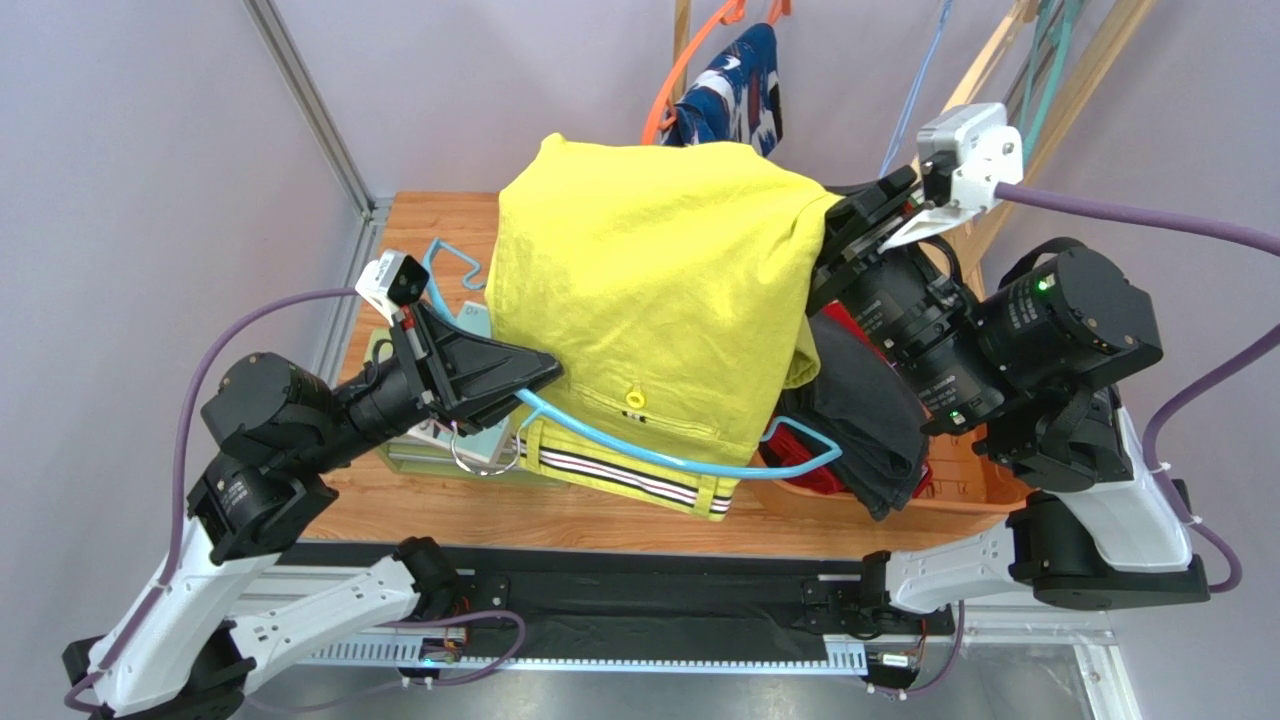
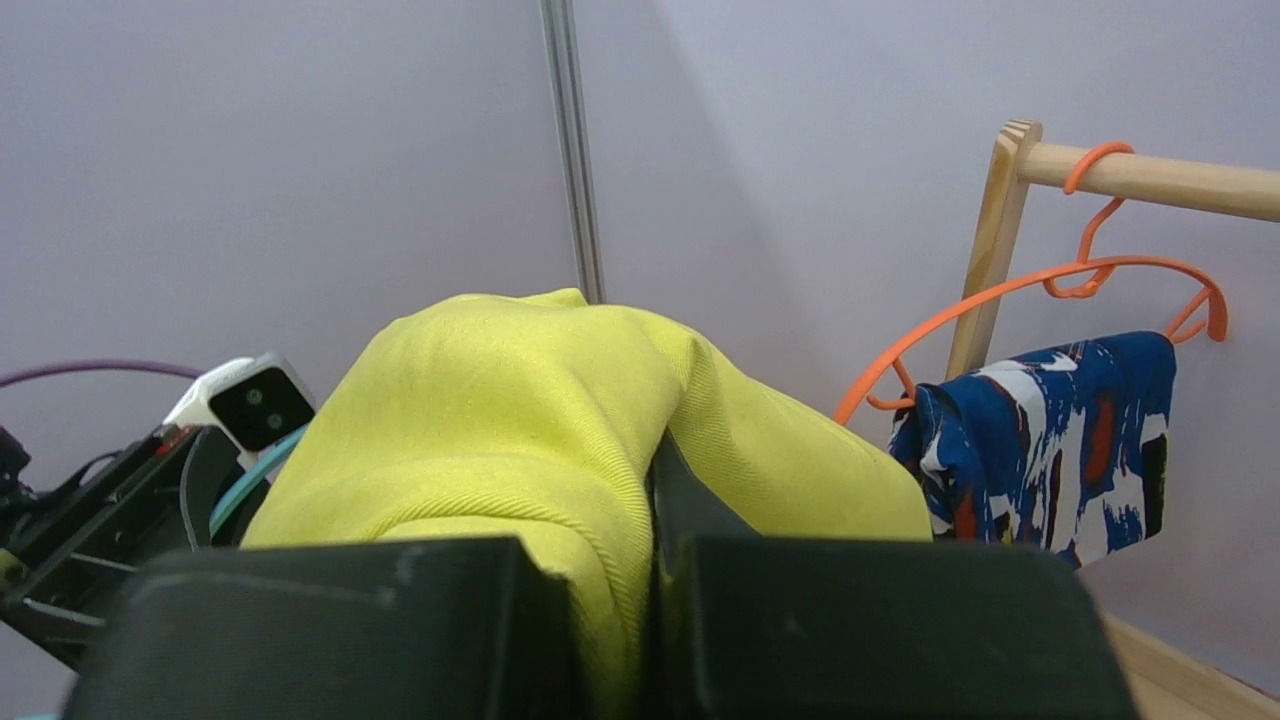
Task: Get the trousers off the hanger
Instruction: Remove the trousers from the hanger, then place the trousers into the basket
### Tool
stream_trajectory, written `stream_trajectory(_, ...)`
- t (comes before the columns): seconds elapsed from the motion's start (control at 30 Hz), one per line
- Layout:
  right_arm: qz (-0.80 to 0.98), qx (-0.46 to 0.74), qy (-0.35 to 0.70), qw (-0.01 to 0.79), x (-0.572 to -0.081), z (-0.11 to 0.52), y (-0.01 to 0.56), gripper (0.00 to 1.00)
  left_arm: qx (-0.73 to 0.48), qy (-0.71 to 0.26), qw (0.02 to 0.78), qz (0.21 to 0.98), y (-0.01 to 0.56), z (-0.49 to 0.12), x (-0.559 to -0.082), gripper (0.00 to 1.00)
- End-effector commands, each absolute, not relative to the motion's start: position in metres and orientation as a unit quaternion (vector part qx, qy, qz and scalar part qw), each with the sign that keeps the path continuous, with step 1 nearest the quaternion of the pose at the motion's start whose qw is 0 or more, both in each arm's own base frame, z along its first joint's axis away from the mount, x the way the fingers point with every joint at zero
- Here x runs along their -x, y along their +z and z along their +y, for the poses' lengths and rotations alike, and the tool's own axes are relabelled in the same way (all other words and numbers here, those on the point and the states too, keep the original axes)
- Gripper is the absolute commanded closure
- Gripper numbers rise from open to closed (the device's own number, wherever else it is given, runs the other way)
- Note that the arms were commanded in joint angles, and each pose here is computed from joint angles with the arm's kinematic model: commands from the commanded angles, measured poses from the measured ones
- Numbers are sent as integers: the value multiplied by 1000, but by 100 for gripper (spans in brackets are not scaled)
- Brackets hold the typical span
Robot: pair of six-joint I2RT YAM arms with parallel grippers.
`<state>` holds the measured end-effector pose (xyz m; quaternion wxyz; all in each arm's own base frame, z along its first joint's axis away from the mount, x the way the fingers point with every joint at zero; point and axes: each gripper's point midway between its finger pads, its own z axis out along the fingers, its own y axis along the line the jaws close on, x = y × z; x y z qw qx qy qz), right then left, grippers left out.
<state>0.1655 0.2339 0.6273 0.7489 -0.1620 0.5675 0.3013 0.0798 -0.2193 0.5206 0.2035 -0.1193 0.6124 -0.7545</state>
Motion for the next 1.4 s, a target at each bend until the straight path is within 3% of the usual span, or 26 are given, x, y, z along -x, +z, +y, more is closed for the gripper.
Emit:
stream_trajectory(0.0,414,-75,446,790,-144,104,749,100,119,-713,206,659,483,-221,-80,100)
stream_trajectory(0.17,382,-83,475,788,-135,95,764,100,113,-696,208,678,473,-227,-86,100)
stream_trajectory(0.4,341,-122,440,822,-134,54,783,100,92,-652,212,722,452,-226,-83,100)
stream_trajectory(0.57,339,-105,410,840,-136,61,788,100,90,-635,209,738,435,-222,-79,100)
stream_trajectory(0.8,446,-32,204,871,-170,81,731,100,73,-661,211,716,455,-220,-70,100)
stream_trajectory(1.0,499,0,93,862,-175,40,685,100,57,-689,213,690,484,-222,-66,100)
stream_trajectory(1.17,524,38,47,850,-166,-14,652,100,45,-697,209,684,497,-228,-67,100)
stream_trajectory(1.37,555,-5,63,830,-157,-75,609,100,36,-699,193,688,501,-242,-72,100)
